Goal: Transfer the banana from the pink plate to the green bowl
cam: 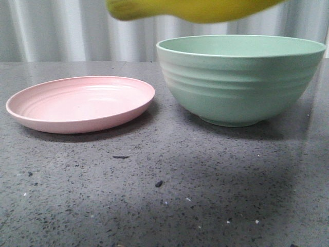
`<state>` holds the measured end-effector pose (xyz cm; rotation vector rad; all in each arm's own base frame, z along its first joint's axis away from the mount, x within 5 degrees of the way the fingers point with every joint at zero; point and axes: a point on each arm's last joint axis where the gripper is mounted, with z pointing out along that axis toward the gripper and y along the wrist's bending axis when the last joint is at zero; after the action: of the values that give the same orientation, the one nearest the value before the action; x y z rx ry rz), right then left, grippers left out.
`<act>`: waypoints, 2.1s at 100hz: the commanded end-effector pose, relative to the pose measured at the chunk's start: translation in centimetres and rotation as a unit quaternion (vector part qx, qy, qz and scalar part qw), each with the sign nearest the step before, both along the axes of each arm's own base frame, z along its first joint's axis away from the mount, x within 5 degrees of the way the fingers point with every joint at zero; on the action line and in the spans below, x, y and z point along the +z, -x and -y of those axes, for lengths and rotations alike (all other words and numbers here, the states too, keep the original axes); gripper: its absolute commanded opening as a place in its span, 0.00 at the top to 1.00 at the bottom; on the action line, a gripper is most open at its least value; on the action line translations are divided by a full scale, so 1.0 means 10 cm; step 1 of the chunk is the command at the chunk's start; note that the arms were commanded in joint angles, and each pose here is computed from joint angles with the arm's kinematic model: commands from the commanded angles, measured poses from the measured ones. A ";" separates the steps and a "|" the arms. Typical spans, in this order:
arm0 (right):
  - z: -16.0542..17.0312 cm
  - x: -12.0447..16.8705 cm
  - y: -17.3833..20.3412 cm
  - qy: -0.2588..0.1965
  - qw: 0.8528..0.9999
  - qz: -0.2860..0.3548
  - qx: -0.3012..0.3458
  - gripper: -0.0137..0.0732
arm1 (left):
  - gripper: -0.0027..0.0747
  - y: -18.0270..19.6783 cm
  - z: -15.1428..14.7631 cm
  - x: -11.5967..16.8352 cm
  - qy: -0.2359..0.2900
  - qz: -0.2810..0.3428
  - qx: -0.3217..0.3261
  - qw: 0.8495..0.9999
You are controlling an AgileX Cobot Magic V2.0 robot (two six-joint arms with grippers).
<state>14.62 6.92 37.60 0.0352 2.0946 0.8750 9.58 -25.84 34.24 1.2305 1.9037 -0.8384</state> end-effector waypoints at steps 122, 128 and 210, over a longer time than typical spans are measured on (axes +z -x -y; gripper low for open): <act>0.02 0.32 -0.23 0.031 0.993 0.115 -0.020 0.92 | 0.42 0.12 -0.95 1.07 0.234 0.138 0.074 0.959; 0.06 0.39 -0.25 0.057 0.986 0.150 -0.040 0.92 | 0.42 0.14 -1.06 1.13 0.246 0.148 0.085 0.954; 0.03 0.01 -1.38 0.160 0.965 0.171 -0.116 0.37 | 0.48 0.16 -1.17 1.06 0.270 0.144 0.102 0.947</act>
<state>28.53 6.97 35.02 -0.0429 1.9745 0.3915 7.97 -14.41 43.08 0.8379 1.4988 -0.8906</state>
